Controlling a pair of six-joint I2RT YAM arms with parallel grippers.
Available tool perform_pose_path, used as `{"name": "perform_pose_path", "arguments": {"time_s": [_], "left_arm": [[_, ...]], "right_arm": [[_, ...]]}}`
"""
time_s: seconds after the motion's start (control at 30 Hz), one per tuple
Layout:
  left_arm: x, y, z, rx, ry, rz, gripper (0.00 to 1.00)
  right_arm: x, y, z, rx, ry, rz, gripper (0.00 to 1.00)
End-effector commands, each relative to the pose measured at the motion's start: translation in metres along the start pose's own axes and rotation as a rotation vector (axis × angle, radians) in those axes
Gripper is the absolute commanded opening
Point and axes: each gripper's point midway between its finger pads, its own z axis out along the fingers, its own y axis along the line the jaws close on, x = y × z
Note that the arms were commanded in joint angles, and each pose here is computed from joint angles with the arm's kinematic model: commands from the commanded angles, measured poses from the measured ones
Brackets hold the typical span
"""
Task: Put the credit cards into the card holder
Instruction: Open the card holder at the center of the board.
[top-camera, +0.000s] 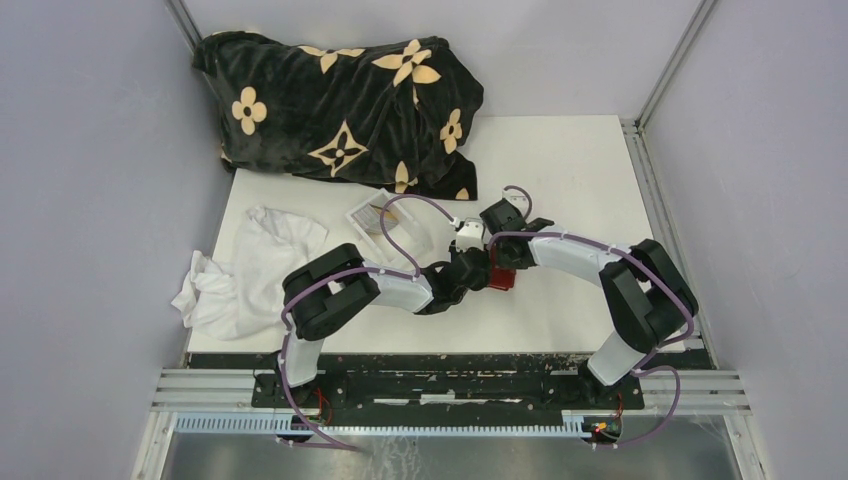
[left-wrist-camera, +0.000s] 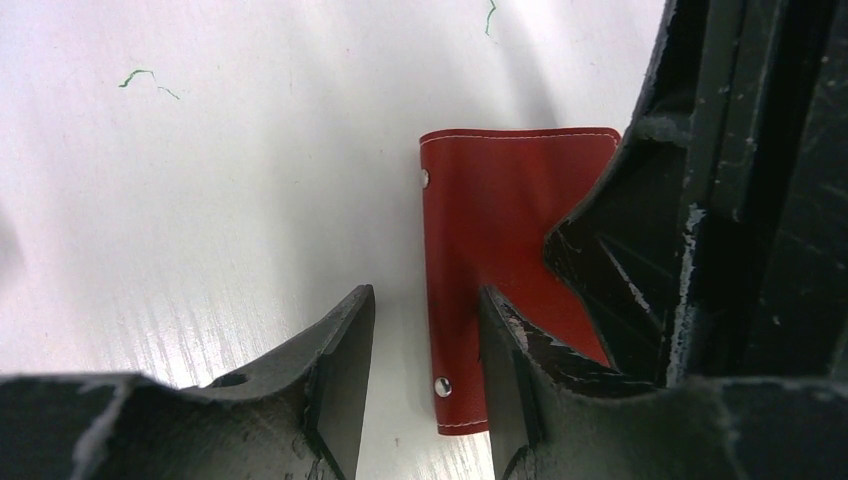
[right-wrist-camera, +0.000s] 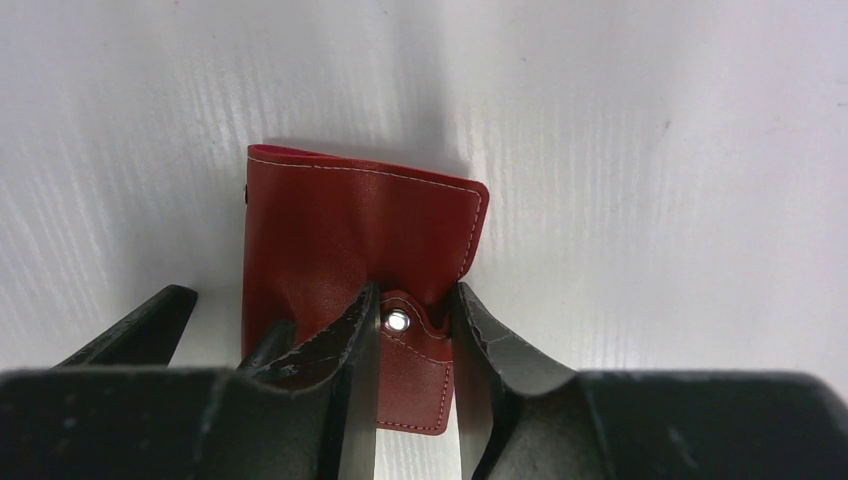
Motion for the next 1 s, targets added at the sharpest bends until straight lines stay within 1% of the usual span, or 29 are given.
{"name": "perform_pose_path", "arguments": {"time_s": [0.0,0.17,0.33,0.43,0.63,0.7,0.77,0.97], "left_arm": [[0.061,0.048,-0.005,-0.139,0.163,0.082,0.49],[0.064,0.045,-0.003,-0.135,0.169,0.086,0.47],[0.07,0.04,0.0,-0.127,0.182,0.099,0.46],[0.073,0.037,0.001,-0.119,0.188,0.102,0.45],[0.079,0.038,0.002,-0.128,0.202,0.113,0.43],[0.079,0.039,0.002,-0.131,0.201,0.111,0.43],[0.079,0.04,0.002,-0.133,0.201,0.111,0.43],[0.082,0.041,0.002,-0.139,0.207,0.105,0.42]], "right_arm": [[0.02,-0.047,-0.009,0.189,0.077,-0.087,0.28],[0.019,-0.045,-0.007,0.198,0.101,-0.101,0.37],[0.022,-0.048,-0.005,0.22,0.115,-0.113,0.39],[0.024,-0.05,-0.003,0.236,0.128,-0.121,0.45],[0.023,-0.054,-0.003,0.262,0.129,-0.127,0.52],[0.023,-0.054,-0.004,0.265,0.128,-0.13,0.52],[0.023,-0.055,-0.004,0.267,0.128,-0.129,0.49],[0.028,-0.058,-0.007,0.279,0.135,-0.13,0.33]]}}
